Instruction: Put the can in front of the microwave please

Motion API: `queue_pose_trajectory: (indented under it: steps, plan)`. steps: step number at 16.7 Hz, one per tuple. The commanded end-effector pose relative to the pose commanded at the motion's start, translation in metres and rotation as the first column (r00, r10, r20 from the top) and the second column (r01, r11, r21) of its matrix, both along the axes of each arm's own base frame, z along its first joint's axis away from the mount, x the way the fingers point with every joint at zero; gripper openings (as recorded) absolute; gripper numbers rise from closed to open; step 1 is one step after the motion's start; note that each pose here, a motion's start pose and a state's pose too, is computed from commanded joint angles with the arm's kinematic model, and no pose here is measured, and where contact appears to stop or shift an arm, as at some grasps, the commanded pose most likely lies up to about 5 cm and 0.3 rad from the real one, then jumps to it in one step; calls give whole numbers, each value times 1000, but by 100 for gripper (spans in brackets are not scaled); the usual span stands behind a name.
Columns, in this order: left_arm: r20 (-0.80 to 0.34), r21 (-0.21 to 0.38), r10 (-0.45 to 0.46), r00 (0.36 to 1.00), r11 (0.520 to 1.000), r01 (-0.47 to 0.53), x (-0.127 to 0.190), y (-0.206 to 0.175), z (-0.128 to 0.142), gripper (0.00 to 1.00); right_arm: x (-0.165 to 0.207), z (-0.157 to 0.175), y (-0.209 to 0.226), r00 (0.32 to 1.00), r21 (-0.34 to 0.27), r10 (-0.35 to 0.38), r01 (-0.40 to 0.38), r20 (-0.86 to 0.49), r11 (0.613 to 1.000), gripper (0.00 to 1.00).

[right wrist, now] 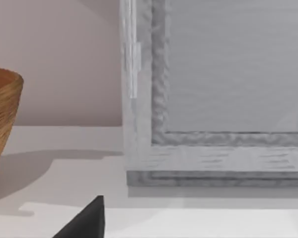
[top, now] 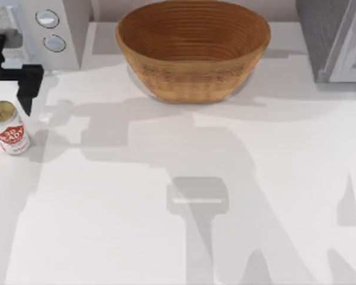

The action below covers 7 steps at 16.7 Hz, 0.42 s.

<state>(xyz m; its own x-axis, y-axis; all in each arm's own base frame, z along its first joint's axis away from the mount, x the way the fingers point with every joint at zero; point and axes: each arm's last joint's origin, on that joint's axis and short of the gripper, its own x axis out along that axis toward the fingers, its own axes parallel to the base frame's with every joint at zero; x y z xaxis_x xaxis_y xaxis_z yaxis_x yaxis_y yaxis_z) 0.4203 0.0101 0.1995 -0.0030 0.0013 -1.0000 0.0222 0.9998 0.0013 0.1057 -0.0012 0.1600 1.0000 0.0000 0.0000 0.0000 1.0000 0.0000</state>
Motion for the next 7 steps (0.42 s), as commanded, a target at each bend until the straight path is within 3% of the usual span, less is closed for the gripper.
queue_pose_trajectory:
  steps: [7]
  plan:
    - [1, 1, 1, 1000, 1000, -1, 0, 0, 39, 100, 0, 0, 0, 1000, 0, 0, 0, 0, 1000, 100]
